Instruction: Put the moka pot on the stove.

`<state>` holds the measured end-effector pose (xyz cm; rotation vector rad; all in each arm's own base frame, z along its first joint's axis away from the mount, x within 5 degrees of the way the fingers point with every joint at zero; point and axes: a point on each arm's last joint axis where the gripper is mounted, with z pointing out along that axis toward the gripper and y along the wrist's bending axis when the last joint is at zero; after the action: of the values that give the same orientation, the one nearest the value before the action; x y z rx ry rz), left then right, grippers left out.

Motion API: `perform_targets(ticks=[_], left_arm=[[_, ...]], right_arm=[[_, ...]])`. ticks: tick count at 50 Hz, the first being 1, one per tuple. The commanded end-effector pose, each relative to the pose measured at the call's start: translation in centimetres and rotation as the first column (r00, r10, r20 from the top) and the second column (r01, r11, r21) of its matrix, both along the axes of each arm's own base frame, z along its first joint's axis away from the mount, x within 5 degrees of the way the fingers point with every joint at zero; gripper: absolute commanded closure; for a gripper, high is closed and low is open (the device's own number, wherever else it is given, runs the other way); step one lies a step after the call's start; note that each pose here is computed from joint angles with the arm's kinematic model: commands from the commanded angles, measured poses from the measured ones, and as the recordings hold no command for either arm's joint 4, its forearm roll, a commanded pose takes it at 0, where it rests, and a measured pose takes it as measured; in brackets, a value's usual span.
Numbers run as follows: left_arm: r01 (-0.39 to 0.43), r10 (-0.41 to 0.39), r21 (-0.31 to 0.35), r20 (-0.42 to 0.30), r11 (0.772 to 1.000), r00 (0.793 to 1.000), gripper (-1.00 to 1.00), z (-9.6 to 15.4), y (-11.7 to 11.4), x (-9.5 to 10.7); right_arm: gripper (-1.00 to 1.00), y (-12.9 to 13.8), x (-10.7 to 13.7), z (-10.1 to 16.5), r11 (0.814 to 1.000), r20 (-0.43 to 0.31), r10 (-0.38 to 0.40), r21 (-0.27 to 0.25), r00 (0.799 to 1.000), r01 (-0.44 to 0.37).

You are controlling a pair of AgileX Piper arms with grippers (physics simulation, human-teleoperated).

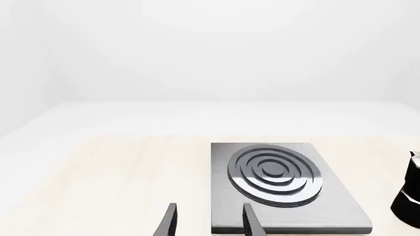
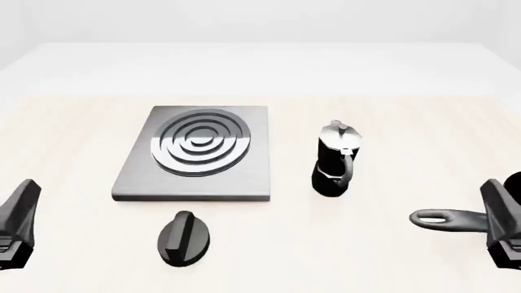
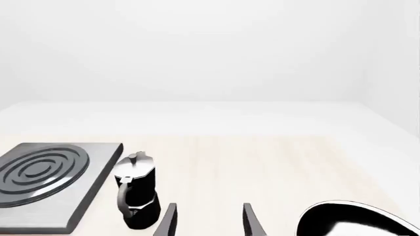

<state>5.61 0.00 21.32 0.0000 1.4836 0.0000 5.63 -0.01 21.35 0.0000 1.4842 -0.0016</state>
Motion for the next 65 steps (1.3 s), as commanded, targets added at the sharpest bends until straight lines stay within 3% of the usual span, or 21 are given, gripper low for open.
perform_targets(ticks=[1, 10, 17, 22, 33, 54, 60, 61, 65], left_arm=[[0.0, 0.0, 0.0, 0.0, 1.0, 1.0, -1.0, 0.0, 0.0, 0.0], [0.0, 0.0, 0.0, 0.0, 1.0, 1.0, -1.0, 0.0, 0.0, 0.0], [0.0, 0.0, 0.0, 0.0, 1.0, 1.0, -1.0, 0.0, 0.0, 0.0], [0.0, 0.0, 0.0, 0.0, 1.0, 1.0, -1.0, 0.0, 0.0, 0.0], [0.0, 0.0, 0.0, 0.0, 1.0, 1.0, -1.0, 0.0, 0.0, 0.0], [0.0, 0.0, 0.0, 0.0, 1.0, 1.0, -1.0, 0.0, 0.0, 0.0], [0.0, 0.0, 0.0, 0.0, 1.0, 1.0, -1.0, 0.0, 0.0, 0.0], [0.0, 0.0, 0.0, 0.0, 1.0, 1.0, -1.0, 0.0, 0.0, 0.0], [0.0, 0.0, 0.0, 0.0, 1.0, 1.0, -1.0, 0.0, 0.0, 0.0]], right_arm=[[-1.0, -0.1, 0.0, 0.1, 1.0, -0.001, -0.01, -0.002, 1.0, 0.01], [-1.0, -0.1, -0.1, 0.8, 1.0, 0.009, -0.017, -0.02, 1.0, 0.017], [-1.0, 0.0, -0.6, 2.9, 0.999, 0.029, -0.006, -0.046, 1.0, 0.007], [-1.0, 0.3, -0.8, 4.7, 0.996, 0.028, 0.046, -0.081, 0.999, -0.044], [-1.0, 1.5, 2.2, 6.7, 0.976, -0.079, 0.183, -0.103, 0.98, -0.19], [-1.0, 2.6, 3.9, 5.5, 0.959, -0.158, 0.248, -0.103, 0.956, -0.266], [-1.0, 3.0, 4.4, 4.4, 0.949, -0.198, 0.274, -0.104, 0.941, -0.298], [-1.0, 4.1, 6.2, 1.7, 0.939, -0.25, 0.313, -0.061, 0.916, -0.338], [-1.0, 4.2, 6.5, 1.5, 0.939, -0.252, 0.316, -0.057, 0.915, -0.34]])
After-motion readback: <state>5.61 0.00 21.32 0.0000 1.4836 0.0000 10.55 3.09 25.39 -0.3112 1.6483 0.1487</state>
